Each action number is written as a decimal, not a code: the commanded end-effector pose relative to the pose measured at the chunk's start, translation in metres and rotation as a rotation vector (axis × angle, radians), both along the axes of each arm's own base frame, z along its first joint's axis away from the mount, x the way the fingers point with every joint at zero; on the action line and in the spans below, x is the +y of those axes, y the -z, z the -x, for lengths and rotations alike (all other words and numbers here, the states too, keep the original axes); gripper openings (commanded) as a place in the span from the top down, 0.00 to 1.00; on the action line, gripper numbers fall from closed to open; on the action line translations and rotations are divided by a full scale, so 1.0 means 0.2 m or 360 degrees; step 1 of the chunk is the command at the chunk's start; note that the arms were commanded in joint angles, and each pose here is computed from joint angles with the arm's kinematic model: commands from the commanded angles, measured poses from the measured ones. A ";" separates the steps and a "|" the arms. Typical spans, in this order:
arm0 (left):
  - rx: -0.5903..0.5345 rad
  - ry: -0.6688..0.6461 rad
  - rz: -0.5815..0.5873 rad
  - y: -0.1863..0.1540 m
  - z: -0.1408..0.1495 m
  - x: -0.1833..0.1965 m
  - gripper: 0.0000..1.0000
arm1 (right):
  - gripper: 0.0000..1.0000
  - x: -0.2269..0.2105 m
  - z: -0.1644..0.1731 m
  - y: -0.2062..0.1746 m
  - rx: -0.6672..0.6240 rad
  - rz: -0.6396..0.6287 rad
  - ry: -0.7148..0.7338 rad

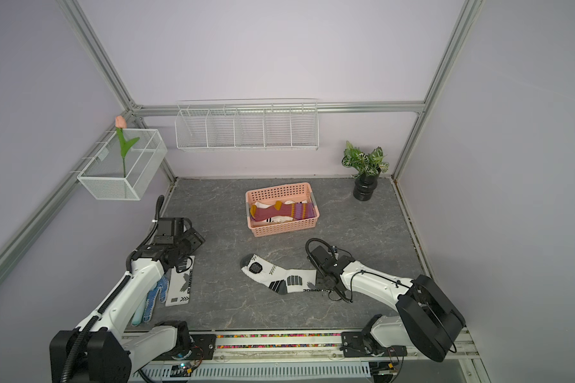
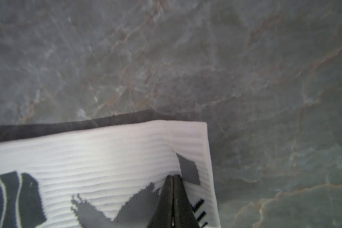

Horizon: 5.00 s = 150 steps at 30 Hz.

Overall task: Place the socks together as a pair
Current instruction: Move the sock to the center of the board, then pick up the sock from the center of the board, then flatten out the sock.

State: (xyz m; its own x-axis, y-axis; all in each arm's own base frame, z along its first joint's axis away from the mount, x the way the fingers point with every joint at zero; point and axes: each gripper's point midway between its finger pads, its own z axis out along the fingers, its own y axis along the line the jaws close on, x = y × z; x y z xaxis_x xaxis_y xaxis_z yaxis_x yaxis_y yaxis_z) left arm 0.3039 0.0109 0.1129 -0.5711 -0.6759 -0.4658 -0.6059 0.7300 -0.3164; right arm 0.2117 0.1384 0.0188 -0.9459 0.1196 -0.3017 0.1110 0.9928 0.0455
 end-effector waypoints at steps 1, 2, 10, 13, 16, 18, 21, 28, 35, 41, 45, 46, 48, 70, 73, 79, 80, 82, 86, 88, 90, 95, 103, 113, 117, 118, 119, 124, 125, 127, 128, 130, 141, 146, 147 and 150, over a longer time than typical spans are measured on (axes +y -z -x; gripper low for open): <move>0.0183 -0.0019 0.0014 0.09 0.05 0.03 0.23 | 0.93 -0.01 -0.06 0.03 -0.0012 0.0046 -0.0053; 0.0206 -0.0026 0.0010 0.11 0.05 0.04 0.23 | 0.93 0.01 -0.08 0.02 -0.0040 0.0040 -0.0075; 0.0490 -0.0023 -0.0145 0.22 0.00 0.11 0.30 | 0.83 0.12 -0.21 -0.35 -0.0452 -0.0153 -0.0289; 0.0580 -0.0057 -0.0234 0.25 -0.01 0.15 0.33 | 0.74 0.08 -0.20 -0.48 -0.0612 -0.0169 -0.0325; 0.0637 -0.0014 -0.0282 0.28 -0.04 0.14 0.35 | 0.71 0.04 -0.18 -0.55 -0.0695 -0.0154 -0.0347; 0.0694 -0.0003 -0.0357 0.30 -0.05 0.14 0.35 | 0.71 0.02 -0.18 -0.59 -0.0730 -0.0154 -0.0345; 0.0780 0.0038 -0.0452 0.34 -0.08 0.13 0.36 | 0.70 0.01 -0.17 -0.61 -0.0762 -0.0160 -0.0349; 0.0886 0.0066 -0.0544 0.42 -0.11 0.13 0.39 | 0.70 0.01 -0.14 -0.59 -0.0742 -0.0194 -0.0350; 0.0915 0.0016 -0.0614 0.44 -0.09 0.16 0.61 | 0.70 0.01 -0.13 -0.58 -0.0752 -0.0212 -0.0343; 0.0889 0.0054 -0.0514 0.43 -0.10 0.09 0.95 | 0.70 0.01 -0.13 -0.60 -0.0767 -0.0222 -0.0345; 0.0747 0.0077 -0.0367 0.29 -0.14 0.02 1.00 | 0.63 0.07 -0.11 -0.63 -0.0807 -0.0360 -0.0397; 0.0702 0.0081 -0.0318 0.25 -0.15 -0.01 1.00 | 0.60 0.09 -0.11 -0.65 -0.0824 -0.0417 -0.0418; 0.0630 0.0076 -0.0218 0.17 -0.14 -0.05 1.00 | 0.56 0.15 -0.10 -0.68 -0.0852 -0.0518 -0.0475; -0.0422 0.0117 0.0783 -0.73 -0.02 -0.42 1.00 | 0.10 1.08 0.05 -0.93 -0.1304 -0.1052 -0.1337; -0.0495 0.0150 0.0853 -0.85 0.00 -0.45 1.00 | 0.10 1.19 0.03 -0.92 -0.1284 -0.1127 -0.1366; -0.0628 0.0199 0.1028 -1.04 0.06 -0.50 1.00 | 0.02 1.35 -0.07 -0.93 -0.1356 -0.1091 -0.1427; -0.0639 0.0190 0.1058 -1.06 0.07 -0.51 1.00 | 0.01 1.37 -0.07 -0.93 -0.1350 -0.1085 -0.1464; -0.0678 0.0199 0.1153 -1.09 0.09 -0.53 1.00 | 0.01 1.42 -0.10 -0.91 -0.1352 -0.1080 -0.1493; -0.0755 0.0204 0.1182 -1.18 0.13 -0.52 1.00 | 0.03 1.46 -0.16 -0.90 -0.1393 -0.1109 -0.1481; -0.0792 0.0206 0.1206 -1.21 0.15 -0.52 1.00 | 0.03 1.47 -0.21 -0.89 -0.1394 -0.1159 -0.1435; -0.0820 0.0213 0.1241 -1.24 0.16 -0.53 1.00 | 0.03 1.47 -0.26 -0.90 -0.1419 -0.1228 -0.1378; -0.0817 0.0220 0.1276 -1.25 0.17 -0.54 1.00 | 0.02 1.49 -0.29 -0.98 -0.1516 -0.1363 -0.1353; -0.0826 0.0204 0.1282 -1.26 0.17 -0.54 1.00 | 0.13 1.56 -0.27 -1.09 -0.1564 -0.1487 -0.1408; -0.0766 0.0046 0.1022 -1.07 0.14 -0.41 1.00 | 0.93 1.46 -0.15 -1.13 -0.1385 -0.1393 -0.1401; -0.0705 -0.0091 0.0774 -0.92 0.13 -0.29 1.00 | 0.93 1.47 -0.04 -1.07 -0.1062 -0.1270 -0.1455; -0.0696 -0.0105 0.0751 -0.89 0.13 -0.28 1.00 | 0.93 1.47 -0.01 -1.05 -0.1006 -0.1251 -0.1460; -0.0693 -0.0106 0.0746 -0.86 0.12 -0.28 1.00 | 0.93 1.46 0.00 -1.04 -0.0969 -0.1238 -0.1455; -0.0640 0.0020 0.0864 -0.76 0.08 -0.38 0.94 | 0.93 1.37 -0.02 -0.96 -0.0953 -0.1011 -0.1395; -0.0620 0.0047 0.0888 -0.74 0.08 -0.40 0.93 | 0.93 1.35 -0.05 -0.94 -0.0979 -0.0928 -0.1385; -0.0585 0.0098 0.0947 -0.70 0.07 -0.44 0.85 | 0.93 1.32 -0.10 -0.90 -0.1016 -0.0765 -0.1410; -0.0574 0.0124 0.0962 -0.69 0.07 -0.46 0.81 | 0.93 1.32 -0.12 -0.90 -0.1037 -0.0692 -0.1443; -0.0550 0.0146 0.0955 -0.67 0.07 -0.47 0.70 | 0.93 1.31 -0.18 -0.90 -0.1098 -0.0518 -0.1495; -0.0614 -0.0024 0.0810 -0.64 0.06 -0.28 0.51 | 0.93 1.51 -0.57 -1.15 -0.1718 0.0311 -0.1869; -0.0674 -0.0086 0.0712 -0.72 0.07 -0.17 0.51 | 0.93 1.70 -0.63 -1.56 -0.2108 0.0373 -0.1984; -0.0691 -0.0089 0.0687 -0.74 0.07 -0.16 0.51 | 0.93 1.73 -0.63 -1.65 -0.2186 0.0358 -0.1979; -0.0723 -0.0138 0.0622 -0.80 0.08 -0.11 0.51 | 0.93 1.74 -0.59 -1.90 -0.2415 0.0312 -0.1891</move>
